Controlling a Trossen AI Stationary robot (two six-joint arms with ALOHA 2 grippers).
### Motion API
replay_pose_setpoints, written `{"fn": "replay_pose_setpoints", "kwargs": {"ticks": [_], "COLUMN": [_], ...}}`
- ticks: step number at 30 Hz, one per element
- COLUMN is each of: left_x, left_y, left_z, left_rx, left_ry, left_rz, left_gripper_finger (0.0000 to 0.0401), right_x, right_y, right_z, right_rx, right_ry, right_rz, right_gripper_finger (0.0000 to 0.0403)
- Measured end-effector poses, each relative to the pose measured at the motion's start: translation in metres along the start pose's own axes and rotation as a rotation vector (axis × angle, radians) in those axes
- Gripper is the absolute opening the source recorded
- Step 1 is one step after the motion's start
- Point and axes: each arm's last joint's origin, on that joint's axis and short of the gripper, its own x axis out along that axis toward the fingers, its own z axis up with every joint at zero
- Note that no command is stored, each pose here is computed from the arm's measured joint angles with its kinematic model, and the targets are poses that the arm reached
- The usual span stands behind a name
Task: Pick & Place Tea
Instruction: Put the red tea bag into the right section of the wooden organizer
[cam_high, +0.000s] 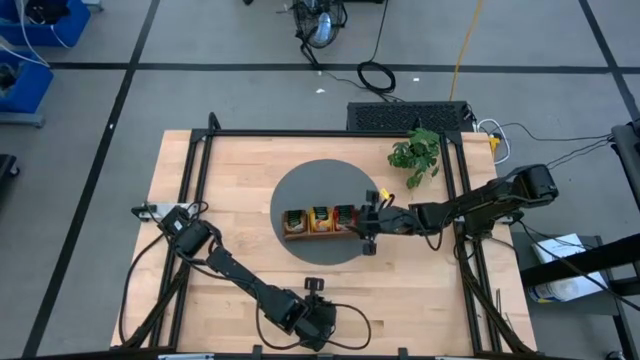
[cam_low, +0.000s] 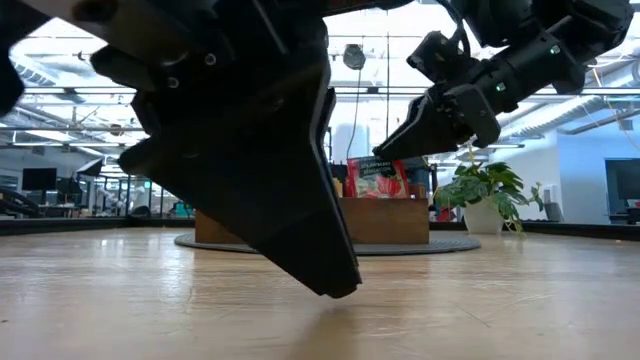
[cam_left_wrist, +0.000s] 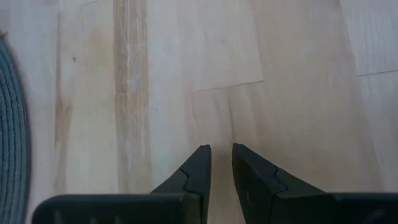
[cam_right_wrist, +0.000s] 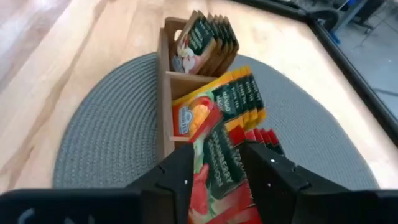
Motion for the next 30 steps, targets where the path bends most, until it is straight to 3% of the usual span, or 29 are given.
{"fn": "replay_pose_setpoints", "kwargs": {"ticks": [14,30], "left_x": [0.0001,0.0001], "left_y": [0.0001,0.0003], "left_z": [0.0005,0.0006], "left_rx": [-0.007,-0.008], "left_ry": [-0.005,-0.006], "left_rz": [0.003,0.004], "left_gripper_finger": [0.0072,0.0072], "right_x": [0.0002,0.0004], "right_y": [-0.0014,-0.0005], "right_z": [-0.0017,-0.0045], "right_rx": [0.017,0.060], "right_ry": [0.018,0.042], "right_rz": [-0.018,0.036], "right_gripper_finger": [0.0070,0.0002]}}
